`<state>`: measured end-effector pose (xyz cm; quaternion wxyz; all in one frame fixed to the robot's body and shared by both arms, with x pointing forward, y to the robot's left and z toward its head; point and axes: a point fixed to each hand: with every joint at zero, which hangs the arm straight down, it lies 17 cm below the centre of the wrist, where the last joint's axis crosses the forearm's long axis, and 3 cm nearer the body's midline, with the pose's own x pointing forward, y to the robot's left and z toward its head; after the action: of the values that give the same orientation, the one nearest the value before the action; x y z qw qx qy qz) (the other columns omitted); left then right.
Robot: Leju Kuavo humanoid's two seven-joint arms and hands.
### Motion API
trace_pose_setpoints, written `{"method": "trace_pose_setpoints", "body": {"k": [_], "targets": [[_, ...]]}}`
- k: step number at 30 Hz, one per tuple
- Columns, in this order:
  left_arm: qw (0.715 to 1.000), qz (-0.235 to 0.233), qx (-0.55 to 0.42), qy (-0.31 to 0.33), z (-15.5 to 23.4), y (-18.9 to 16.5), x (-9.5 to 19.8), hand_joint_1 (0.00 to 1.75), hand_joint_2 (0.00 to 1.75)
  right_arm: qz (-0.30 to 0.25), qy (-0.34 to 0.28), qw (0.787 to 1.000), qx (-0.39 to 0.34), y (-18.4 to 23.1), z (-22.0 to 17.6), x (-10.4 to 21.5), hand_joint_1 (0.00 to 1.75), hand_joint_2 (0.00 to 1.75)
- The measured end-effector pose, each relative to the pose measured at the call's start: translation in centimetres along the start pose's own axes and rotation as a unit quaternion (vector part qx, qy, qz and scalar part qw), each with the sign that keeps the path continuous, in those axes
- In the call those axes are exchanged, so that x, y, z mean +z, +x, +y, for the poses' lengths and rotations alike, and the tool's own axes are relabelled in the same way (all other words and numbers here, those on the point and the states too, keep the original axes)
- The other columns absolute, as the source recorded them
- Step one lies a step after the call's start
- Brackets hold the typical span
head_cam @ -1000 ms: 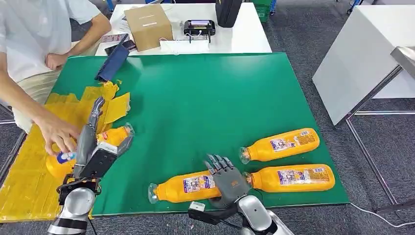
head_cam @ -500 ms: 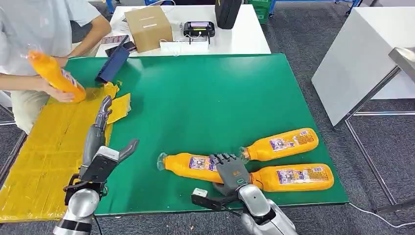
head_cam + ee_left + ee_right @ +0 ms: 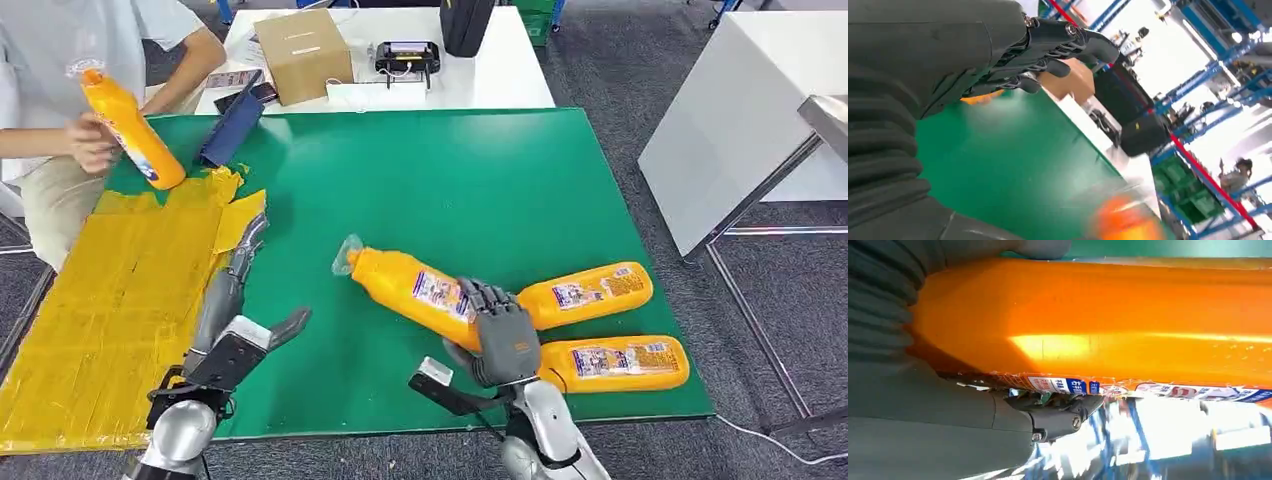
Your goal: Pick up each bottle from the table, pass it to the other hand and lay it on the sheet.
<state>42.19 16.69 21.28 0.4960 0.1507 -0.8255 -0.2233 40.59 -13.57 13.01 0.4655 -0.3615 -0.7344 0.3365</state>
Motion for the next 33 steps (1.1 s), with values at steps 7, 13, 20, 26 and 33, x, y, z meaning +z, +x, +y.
{"method": "trace_pose_setpoints", "body": {"k": [7,13,20,26,33], "targets": [[1.0,-0.008,0.008,-0.02,-1.4,0.8,0.2,0.0,1.75,0.004,-0.09,0.995,-0.029,0.0,-5.4,-0.6,1.75,1.75],[0.999,-0.012,0.015,-0.038,-2.8,1.3,0.4,0.0,1.75,0.006,-0.155,0.986,-0.061,0.2,-9.1,-1.0,1.75,1.75],[0.993,-0.021,0.077,-0.087,-5.2,2.4,0.6,0.0,1.75,-0.009,-0.116,0.985,-0.129,1.5,-7.7,-1.6,1.75,1.75],[0.983,-0.04,0.126,-0.127,-7.1,4.0,0.1,0.0,1.75,-0.06,-0.033,0.982,-0.178,6.2,-3.0,-2.8,1.75,1.75],[0.977,-0.049,0.149,-0.142,-8.0,5.0,-0.4,0.0,1.75,-0.099,0.048,0.973,-0.204,11.0,2.4,-2.7,1.75,1.75]]}}
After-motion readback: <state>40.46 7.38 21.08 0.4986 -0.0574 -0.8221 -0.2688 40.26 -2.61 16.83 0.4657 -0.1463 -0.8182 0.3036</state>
